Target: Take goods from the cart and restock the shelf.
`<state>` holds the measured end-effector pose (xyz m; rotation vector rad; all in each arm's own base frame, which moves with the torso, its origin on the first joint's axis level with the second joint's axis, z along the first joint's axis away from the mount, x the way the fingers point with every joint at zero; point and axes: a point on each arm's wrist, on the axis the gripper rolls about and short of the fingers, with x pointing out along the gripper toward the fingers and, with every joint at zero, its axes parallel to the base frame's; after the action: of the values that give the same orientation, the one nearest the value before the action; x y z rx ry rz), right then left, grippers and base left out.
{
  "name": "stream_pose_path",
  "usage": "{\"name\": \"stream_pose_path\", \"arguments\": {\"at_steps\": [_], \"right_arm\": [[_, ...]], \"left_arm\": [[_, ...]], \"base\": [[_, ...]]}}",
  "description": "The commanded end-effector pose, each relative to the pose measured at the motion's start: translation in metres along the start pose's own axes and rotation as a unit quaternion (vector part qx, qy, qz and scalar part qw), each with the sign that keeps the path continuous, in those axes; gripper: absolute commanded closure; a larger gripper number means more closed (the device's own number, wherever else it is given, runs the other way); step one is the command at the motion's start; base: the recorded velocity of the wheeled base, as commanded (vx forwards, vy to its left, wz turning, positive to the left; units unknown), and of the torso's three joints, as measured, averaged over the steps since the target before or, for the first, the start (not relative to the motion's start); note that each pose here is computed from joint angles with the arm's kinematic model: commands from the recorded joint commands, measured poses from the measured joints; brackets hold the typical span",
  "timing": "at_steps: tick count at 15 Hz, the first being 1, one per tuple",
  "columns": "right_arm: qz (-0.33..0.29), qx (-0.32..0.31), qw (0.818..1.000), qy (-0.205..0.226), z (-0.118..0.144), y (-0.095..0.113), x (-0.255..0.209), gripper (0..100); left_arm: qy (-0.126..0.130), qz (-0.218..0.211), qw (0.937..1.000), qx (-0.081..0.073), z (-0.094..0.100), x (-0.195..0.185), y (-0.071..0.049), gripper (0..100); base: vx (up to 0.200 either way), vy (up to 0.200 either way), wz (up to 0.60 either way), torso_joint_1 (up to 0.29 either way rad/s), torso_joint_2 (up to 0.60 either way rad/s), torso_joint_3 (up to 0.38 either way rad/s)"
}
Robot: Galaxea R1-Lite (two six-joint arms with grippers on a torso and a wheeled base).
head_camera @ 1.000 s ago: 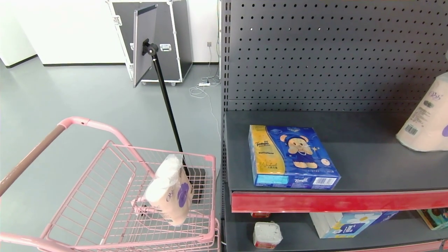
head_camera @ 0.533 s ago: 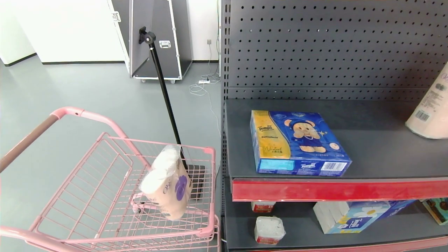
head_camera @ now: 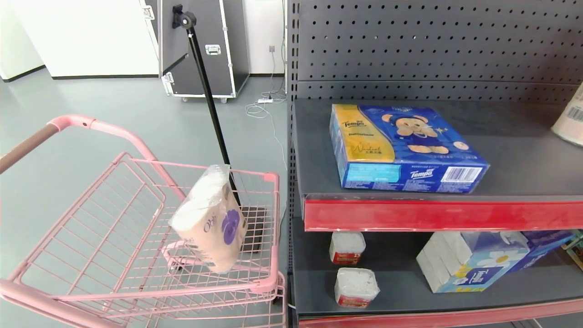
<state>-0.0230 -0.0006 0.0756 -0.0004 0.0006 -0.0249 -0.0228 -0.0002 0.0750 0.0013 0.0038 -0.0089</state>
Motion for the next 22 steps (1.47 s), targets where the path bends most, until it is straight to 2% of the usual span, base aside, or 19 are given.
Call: {"name": "stream_pose_path", "arguments": {"at_steps": [1, 3, 5, 6, 7, 8, 9, 10, 11, 12, 13, 14, 15, 16, 17, 20, 22], "right_arm": [[-0.001, -0.001, 1.0, 0.0, 0.0, 0.0, 0.0, 0], [0.0, -0.001, 1.0, 0.0, 0.0, 0.0, 0.0, 0], [0.0, -0.001, 1.0, 0.0, 0.0, 0.0, 0.0, 0], [0.0, -0.001, 1.0, 0.0, 0.0, 0.0, 0.0, 0], [0.0, -0.001, 1.0, 0.0, 0.0, 0.0, 0.0, 0], [-0.001, -0.001, 1.0, 0.0, 0.0, 0.0, 0.0, 0], [0.0, -0.001, 1.0, 0.0, 0.0, 0.0, 0.0, 0], [0.0, -0.001, 1.0, 0.0, 0.0, 0.0, 0.0, 0], [0.0, -0.001, 1.0, 0.0, 0.0, 0.0, 0.0, 0], [0.0, -0.001, 1.0, 0.0, 0.0, 0.0, 0.0, 0], [0.0, -0.001, 1.0, 0.0, 0.0, 0.0, 0.0, 0], [0.0, -0.001, 1.0, 0.0, 0.0, 0.0, 0.0, 0], [0.0, -0.001, 1.0, 0.0, 0.0, 0.0, 0.0, 0], [0.0, -0.001, 1.0, 0.0, 0.0, 0.0, 0.0, 0], [0.0, -0.001, 1.0, 0.0, 0.0, 0.0, 0.0, 0], [0.0, -0.001, 1.0, 0.001, 0.0, 0.0, 0.0, 0], [0.001, -0.001, 1.0, 0.0, 0.0, 0.0, 0.0, 0]], "left_arm": [[0.0, 0.0, 1.0, 0.0, 0.0, 0.0, 0.0, 0], [0.001, 0.0, 1.0, 0.0, 0.0, 0.0, 0.0, 0], [0.0, -0.028, 0.9996, 0.002, 0.0, 0.0, -0.001, 0], [-0.001, -0.028, 0.9996, 0.002, 0.001, 0.0, -0.001, 0], [-0.016, -0.035, 0.9993, -0.005, 0.008, -0.002, -0.001, 0], [-0.04, -0.058, 0.9962, -0.052, 0.061, -0.002, -0.001, 0], [-0.029, -0.064, 0.9912, -0.112, 0.112, 0.013, -0.002, 0], [-0.019, -0.069, 0.988, -0.137, 0.139, 0.026, -0.002, 0], [0.032, -0.066, 0.9891, -0.127, 0.145, 0.054, -0.003, 0], [0.066, -0.066, 0.99, -0.106, 0.14, 0.068, -0.004, 0], [0.137, -0.08, 0.9832, -0.09, 0.124, 0.097, -0.007, 0], [0.151, -0.1, 0.9794, -0.089, 0.119, 0.121, -0.013, 0], [0.155, -0.111, 0.9776, -0.089, 0.115, 0.136, -0.018, 0], [0.173, -0.121, 0.9734, -0.088, 0.103, 0.166, -0.025, 0], [0.191, -0.121, 0.9702, -0.087, 0.091, 0.18, -0.029, 0], [0.216, -0.131, 0.9639, -0.084, 0.068, 0.198, -0.036, 0], [0.215, -0.139, 0.9633, -0.081, 0.059, 0.21, -0.042, 0]], "base": [[0.0, 0.0, 0.0, -0.134, 0.51, 0.373], [0.0, 0.0, 0.0, -0.112, 0.49, 0.366], [0.0, 0.0, 0.0, -0.056, 0.25, 0.198], [0.0, 0.0, 0.0, -0.017, 0.11, 0.085], [0.0, 0.0, 0.0, -0.012, 0.07, 0.051], [0.0, 0.0, 0.0, 0.0, 0.0, 0.0], [0.0, 0.0, 0.0, 0.0, 0.0, 0.0], [0.0, 0.0, 0.0, 0.0, 0.0, 0.0], [0.0, 0.0, 0.0, 0.0, 0.0, 0.0], [0.0, 0.0, 0.0, 0.0, 0.0, 0.0], [0.0, 0.0, 0.0, 0.0, 0.0, 0.0], [0.0, 0.0, 0.0, 0.0, 0.0, 0.0], [0.0, 0.0, 0.0, 0.0, 0.0, 0.0], [0.0, 0.0, 0.0, 0.0, 0.0, 0.0], [0.0, 0.0, 0.0, 0.0, 0.0, 0.0], [0.0, 0.0, 0.0, 0.0, 0.0, 0.0], [0.0, 0.0, 0.0, 0.0, 0.0, 0.0]]}}
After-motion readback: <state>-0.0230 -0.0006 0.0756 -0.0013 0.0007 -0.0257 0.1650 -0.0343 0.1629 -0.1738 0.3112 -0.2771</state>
